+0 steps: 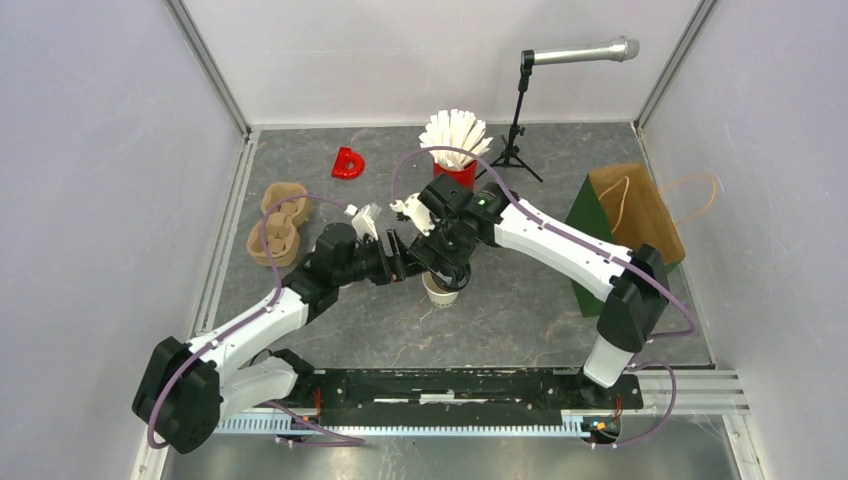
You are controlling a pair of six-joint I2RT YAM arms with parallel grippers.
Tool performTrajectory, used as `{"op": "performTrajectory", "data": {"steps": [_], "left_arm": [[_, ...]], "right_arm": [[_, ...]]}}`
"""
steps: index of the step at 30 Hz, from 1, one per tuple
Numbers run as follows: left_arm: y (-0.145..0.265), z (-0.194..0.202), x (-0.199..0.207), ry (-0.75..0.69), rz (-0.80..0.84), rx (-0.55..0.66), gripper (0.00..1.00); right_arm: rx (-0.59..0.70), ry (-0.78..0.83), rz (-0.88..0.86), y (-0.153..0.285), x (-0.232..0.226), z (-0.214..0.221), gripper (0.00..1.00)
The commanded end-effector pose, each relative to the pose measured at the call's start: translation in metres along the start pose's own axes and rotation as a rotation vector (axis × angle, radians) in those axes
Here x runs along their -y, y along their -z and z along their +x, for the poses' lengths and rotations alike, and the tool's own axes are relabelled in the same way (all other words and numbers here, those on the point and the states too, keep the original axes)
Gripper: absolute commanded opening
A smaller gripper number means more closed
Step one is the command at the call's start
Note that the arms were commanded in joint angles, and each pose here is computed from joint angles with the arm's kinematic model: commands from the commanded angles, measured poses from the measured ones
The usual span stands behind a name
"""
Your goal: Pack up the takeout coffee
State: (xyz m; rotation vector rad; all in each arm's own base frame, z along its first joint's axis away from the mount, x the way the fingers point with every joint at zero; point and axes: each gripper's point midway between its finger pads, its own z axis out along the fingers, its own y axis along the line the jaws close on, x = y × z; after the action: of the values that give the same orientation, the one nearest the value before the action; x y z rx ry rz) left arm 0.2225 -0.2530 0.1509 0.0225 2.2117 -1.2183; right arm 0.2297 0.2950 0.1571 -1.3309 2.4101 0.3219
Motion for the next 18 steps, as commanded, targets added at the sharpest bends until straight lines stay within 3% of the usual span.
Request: {"op": "performTrajectory", "data": {"steps": [1,9,18], "left_arm": [[-0.004,-0.011,0.002,0.005,0.012,0.046,0.82],[-0.005,-0.010,-0.010,0.002,-0.020,0.050,0.84],[-0.011,-0.006,-0.017,-0.005,-0.032,0.022,0.79]], "right_arm": [[0.004,0.014,0.002,0.003,0.000,-0.009,0.83],[-0.002,0.015,-0.010,-0.005,-0.001,-0.015,0.83],[-0.028,0.020,-0.001,-0.010,0.002,-0.012,0.85]]}}
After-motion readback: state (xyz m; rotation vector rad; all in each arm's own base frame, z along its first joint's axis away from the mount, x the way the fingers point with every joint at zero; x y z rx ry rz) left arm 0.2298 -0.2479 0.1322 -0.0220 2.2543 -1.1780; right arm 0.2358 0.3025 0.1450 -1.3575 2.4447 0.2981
